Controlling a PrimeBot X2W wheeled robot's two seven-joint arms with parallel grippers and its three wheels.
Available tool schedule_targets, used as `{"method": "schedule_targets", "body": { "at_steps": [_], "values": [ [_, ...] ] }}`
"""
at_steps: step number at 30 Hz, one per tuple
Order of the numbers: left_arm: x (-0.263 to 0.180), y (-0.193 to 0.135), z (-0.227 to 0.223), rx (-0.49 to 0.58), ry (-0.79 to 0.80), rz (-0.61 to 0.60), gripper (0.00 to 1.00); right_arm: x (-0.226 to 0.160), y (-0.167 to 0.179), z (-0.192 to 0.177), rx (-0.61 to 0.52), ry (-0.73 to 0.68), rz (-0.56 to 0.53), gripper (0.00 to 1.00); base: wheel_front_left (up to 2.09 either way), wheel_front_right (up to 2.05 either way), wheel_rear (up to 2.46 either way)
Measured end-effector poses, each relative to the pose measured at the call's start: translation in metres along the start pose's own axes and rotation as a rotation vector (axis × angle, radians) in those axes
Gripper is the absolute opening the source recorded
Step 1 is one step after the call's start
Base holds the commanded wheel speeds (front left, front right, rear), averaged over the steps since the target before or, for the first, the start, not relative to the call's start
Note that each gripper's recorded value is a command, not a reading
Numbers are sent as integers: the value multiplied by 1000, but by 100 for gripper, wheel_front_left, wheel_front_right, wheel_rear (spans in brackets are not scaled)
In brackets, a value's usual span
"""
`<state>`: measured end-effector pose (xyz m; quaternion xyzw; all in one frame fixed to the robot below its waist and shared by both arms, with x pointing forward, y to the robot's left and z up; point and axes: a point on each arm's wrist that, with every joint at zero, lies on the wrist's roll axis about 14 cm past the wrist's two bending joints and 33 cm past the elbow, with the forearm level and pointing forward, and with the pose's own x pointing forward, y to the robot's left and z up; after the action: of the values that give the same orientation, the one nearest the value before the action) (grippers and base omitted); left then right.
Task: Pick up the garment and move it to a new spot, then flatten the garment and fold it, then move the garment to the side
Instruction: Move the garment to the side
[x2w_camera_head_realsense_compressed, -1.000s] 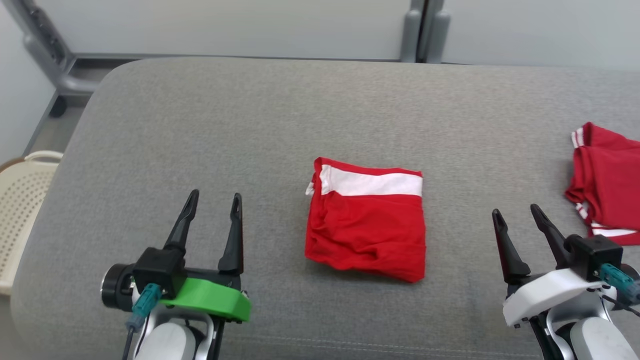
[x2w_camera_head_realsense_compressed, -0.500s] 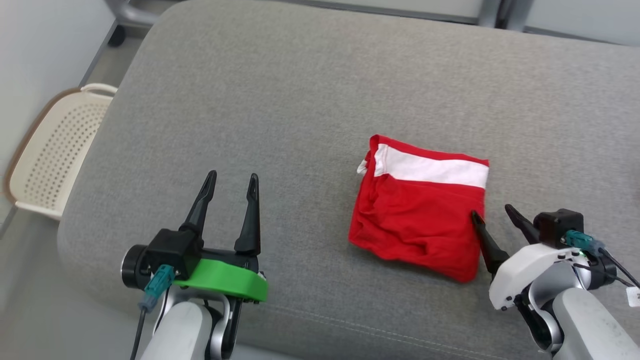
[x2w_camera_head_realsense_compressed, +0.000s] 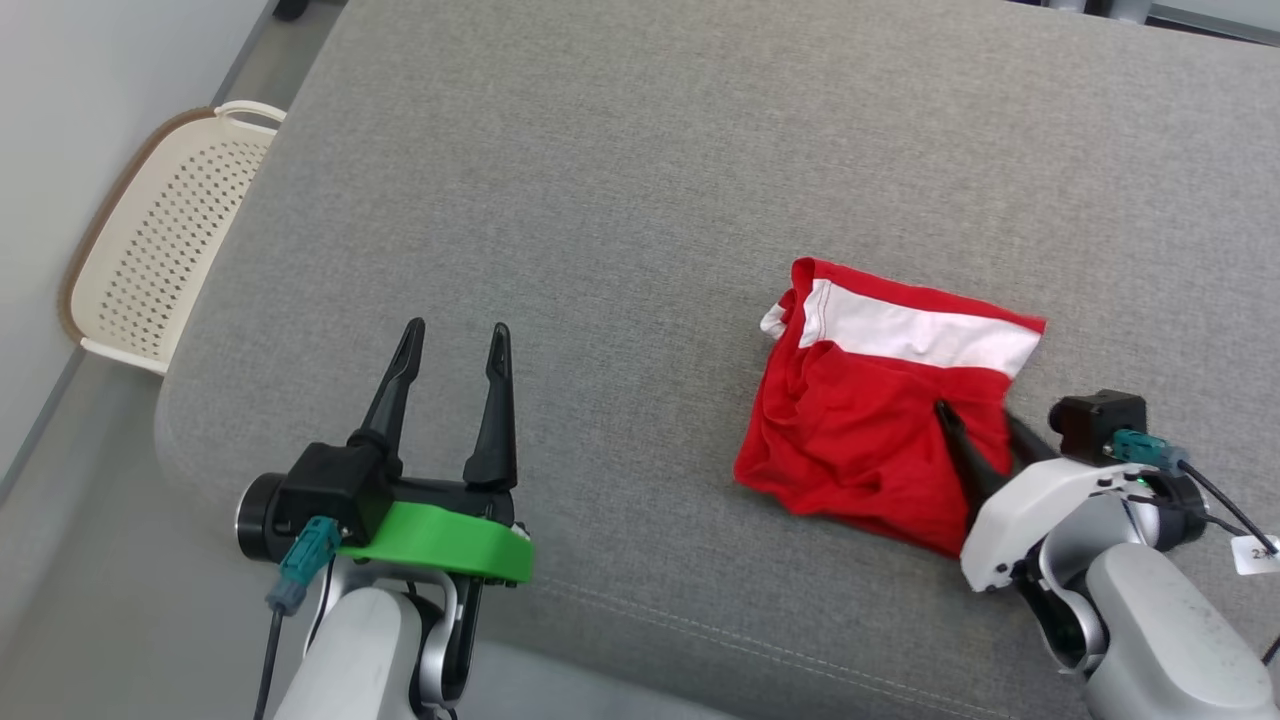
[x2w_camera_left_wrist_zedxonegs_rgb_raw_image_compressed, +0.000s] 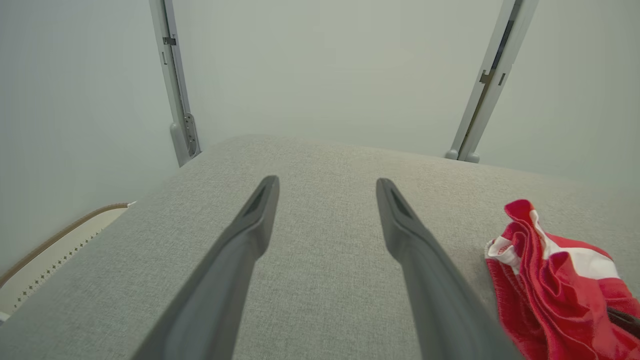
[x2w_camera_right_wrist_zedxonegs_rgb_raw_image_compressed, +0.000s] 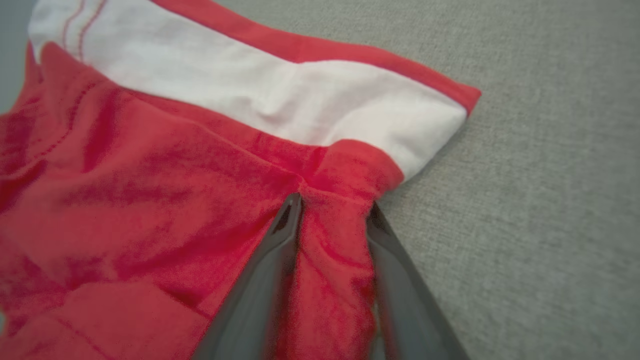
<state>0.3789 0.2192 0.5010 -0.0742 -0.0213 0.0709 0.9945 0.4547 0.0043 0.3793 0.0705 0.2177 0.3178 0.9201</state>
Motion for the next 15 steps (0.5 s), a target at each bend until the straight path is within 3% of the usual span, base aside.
{"method": "schedule_targets", "body": {
  "at_steps": [8, 15],
  "values": [
    [12, -24, -3, -7, -4, -80, 100, -15, 0, 5, 9, -48, -15, 0, 0, 0, 0],
    [30, -57, -10, -2, 0, -196, 100, -51, -34, 6, 21, -105, -142, 0, 0, 0, 0]
  ]
}}
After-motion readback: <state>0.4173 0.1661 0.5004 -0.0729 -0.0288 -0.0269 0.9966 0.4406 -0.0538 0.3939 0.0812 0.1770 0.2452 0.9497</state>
